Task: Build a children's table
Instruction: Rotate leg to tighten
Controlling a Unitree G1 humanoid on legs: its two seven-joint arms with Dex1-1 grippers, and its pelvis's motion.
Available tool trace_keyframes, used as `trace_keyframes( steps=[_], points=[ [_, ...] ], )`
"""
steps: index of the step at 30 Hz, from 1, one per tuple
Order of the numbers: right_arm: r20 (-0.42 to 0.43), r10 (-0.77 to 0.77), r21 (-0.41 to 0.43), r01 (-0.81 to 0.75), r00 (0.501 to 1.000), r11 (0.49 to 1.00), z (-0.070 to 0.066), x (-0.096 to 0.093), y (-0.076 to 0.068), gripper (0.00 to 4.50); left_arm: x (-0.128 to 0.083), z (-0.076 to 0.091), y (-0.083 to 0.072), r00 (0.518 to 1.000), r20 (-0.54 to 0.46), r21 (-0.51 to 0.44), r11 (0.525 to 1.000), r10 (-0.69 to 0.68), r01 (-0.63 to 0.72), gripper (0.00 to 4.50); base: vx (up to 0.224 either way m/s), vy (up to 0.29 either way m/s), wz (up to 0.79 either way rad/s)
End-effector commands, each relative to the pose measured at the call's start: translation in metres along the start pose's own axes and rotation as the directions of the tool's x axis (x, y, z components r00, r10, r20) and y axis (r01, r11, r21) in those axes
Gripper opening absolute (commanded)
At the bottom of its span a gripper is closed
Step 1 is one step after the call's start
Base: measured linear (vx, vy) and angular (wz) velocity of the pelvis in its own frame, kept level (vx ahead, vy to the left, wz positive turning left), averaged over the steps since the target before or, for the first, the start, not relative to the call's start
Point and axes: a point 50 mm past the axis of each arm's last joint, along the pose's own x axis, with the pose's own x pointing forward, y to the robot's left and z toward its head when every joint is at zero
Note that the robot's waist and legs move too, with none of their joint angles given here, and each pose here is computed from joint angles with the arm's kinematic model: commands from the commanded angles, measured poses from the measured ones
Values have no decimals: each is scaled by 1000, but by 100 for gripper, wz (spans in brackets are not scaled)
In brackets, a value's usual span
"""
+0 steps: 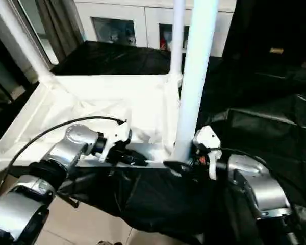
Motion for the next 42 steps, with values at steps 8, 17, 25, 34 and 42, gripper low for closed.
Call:
trace_keyframes(
  steps=[8, 17, 25, 34, 42],
  points=[
    [-23, 85, 69, -83, 996, 994, -10, 7, 9, 326, -5, 2, -3, 997, -24, 23, 997, -69, 69, 0, 0, 0, 0],
    [-47, -349, 172, 351, 936, 920, -34, 31, -11, 262, 15, 13, 16, 973, 52, -10, 974, 227, -226, 0, 0, 0, 0],
    [-18, -571, 312, 547, 820, 776, -28, 72, -13, 258, 50, 39, 29, 897, 137, -81, 907, 421, -413, 0, 0, 0, 0],
    [106, -452, 243, 418, 886, 875, -6, 81, -7, 293, 57, 36, 21, 928, 154, -37, 940, 340, -338, 0, 0, 0, 0],
    [85, -212, 109, 202, 974, 973, -8, 51, 1, 348, 40, 24, 11, 973, 129, 10, 980, 193, -196, 0, 7, -1, 0]
  ],
)
